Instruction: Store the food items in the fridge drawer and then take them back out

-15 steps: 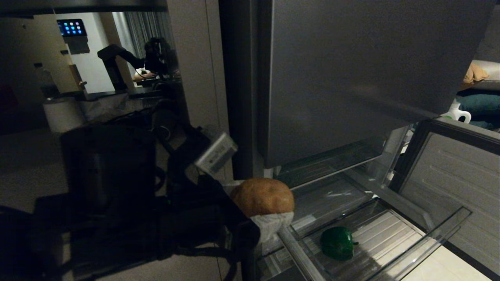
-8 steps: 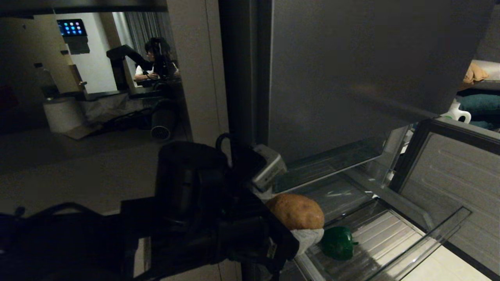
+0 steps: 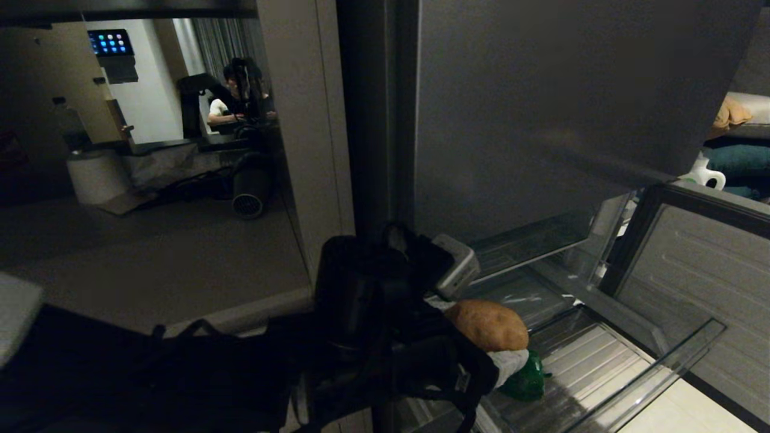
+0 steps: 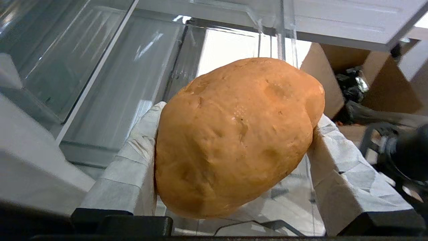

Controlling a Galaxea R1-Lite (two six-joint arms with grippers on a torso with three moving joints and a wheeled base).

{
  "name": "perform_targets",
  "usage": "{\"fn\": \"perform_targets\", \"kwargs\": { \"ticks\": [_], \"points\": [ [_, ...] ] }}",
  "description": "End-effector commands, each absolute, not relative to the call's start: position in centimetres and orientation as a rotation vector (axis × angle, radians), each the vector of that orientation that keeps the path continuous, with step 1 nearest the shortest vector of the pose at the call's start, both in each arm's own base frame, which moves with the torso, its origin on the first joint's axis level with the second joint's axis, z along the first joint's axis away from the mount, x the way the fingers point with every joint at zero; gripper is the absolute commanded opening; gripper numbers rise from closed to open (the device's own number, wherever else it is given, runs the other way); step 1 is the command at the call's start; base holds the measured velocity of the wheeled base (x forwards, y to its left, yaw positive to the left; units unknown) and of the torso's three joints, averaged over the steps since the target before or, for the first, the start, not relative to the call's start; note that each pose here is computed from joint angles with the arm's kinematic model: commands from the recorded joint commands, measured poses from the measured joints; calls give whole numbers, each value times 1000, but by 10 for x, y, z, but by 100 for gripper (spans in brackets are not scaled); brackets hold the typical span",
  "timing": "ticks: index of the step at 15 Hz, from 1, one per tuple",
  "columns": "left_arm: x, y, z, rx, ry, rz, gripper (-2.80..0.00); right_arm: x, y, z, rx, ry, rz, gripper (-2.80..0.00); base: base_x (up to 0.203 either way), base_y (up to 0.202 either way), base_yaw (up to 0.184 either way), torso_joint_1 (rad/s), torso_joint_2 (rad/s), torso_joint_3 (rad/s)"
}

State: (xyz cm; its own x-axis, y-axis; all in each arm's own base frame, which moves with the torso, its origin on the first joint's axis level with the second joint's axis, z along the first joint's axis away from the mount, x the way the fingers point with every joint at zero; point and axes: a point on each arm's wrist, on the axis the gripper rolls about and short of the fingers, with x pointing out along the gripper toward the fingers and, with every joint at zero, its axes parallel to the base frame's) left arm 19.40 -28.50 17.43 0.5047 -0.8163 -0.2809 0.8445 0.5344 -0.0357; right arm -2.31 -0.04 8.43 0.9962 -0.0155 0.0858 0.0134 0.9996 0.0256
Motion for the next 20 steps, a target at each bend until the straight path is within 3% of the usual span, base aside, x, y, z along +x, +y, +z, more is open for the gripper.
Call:
{"fn": "perform_targets", "kwargs": {
  "ticks": [1,20],
  "points": [
    [199,-300,167,117,282,-1004,-280,-21,0,76,25,-58,-15,-280,0,0,0,0,0,0],
    [213,-372,146,135,233,-1025,-280,-21,0,76,25,-58,-15,-280,0,0,0,0,0,0]
  ]
}}
